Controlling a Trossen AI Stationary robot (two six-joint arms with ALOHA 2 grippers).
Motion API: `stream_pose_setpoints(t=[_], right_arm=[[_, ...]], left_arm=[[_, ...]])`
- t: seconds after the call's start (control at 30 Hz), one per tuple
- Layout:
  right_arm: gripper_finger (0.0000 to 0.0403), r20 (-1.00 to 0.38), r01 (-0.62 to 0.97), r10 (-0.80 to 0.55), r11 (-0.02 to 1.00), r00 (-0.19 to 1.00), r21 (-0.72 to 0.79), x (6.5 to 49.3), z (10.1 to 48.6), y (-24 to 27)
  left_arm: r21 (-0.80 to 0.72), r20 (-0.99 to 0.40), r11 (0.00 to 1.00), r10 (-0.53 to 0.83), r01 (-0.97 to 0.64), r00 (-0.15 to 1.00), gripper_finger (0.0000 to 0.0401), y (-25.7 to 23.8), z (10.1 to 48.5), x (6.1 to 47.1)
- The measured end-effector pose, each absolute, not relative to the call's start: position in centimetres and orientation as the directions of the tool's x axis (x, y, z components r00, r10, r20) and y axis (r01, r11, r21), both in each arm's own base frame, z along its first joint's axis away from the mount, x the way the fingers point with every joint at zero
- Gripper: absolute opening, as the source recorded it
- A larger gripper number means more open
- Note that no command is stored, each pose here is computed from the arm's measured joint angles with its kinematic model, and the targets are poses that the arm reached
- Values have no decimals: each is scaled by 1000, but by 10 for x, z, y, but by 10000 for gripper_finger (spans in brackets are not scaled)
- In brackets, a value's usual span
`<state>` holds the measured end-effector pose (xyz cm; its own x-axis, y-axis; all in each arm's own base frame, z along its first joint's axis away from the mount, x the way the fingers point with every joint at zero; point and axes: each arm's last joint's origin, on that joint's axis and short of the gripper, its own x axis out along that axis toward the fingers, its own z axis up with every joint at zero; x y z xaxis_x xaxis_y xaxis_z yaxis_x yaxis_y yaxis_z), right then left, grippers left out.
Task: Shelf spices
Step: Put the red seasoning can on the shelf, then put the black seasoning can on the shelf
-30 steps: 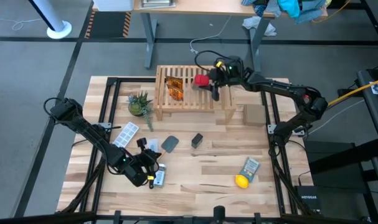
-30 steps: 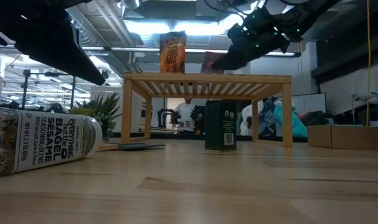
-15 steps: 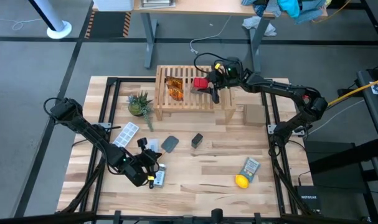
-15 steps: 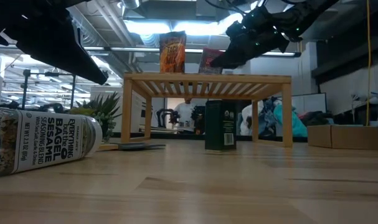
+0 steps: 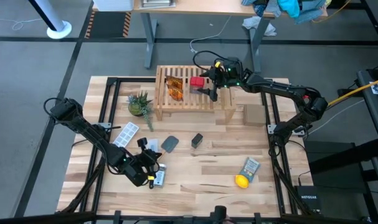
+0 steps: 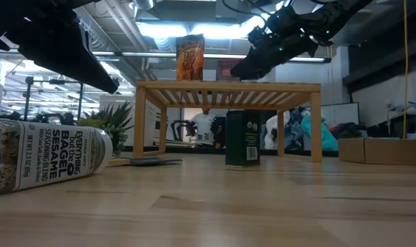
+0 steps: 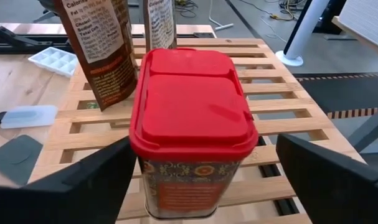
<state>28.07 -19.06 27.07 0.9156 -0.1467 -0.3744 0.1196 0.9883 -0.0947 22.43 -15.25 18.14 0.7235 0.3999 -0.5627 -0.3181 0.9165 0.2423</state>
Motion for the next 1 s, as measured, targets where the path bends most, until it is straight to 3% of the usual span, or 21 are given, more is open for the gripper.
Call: stream_pose_setpoints(t=[0.63,0.77,1.0], right_arm=[[298,-437,92,-89,996,895,-14,256,290,-172],[285,-465,18,13,998,885,61,238,302,-156],[272,-522,-195,355,921,776,336,211,304,-113]], left_arm=[[237,-563,917,400,-322,723,0,-152,181,224],[236,-563,917,400,-323,723,0,-152,181,224],[320,-584,905,422,-281,693,0,-150,179,218]])
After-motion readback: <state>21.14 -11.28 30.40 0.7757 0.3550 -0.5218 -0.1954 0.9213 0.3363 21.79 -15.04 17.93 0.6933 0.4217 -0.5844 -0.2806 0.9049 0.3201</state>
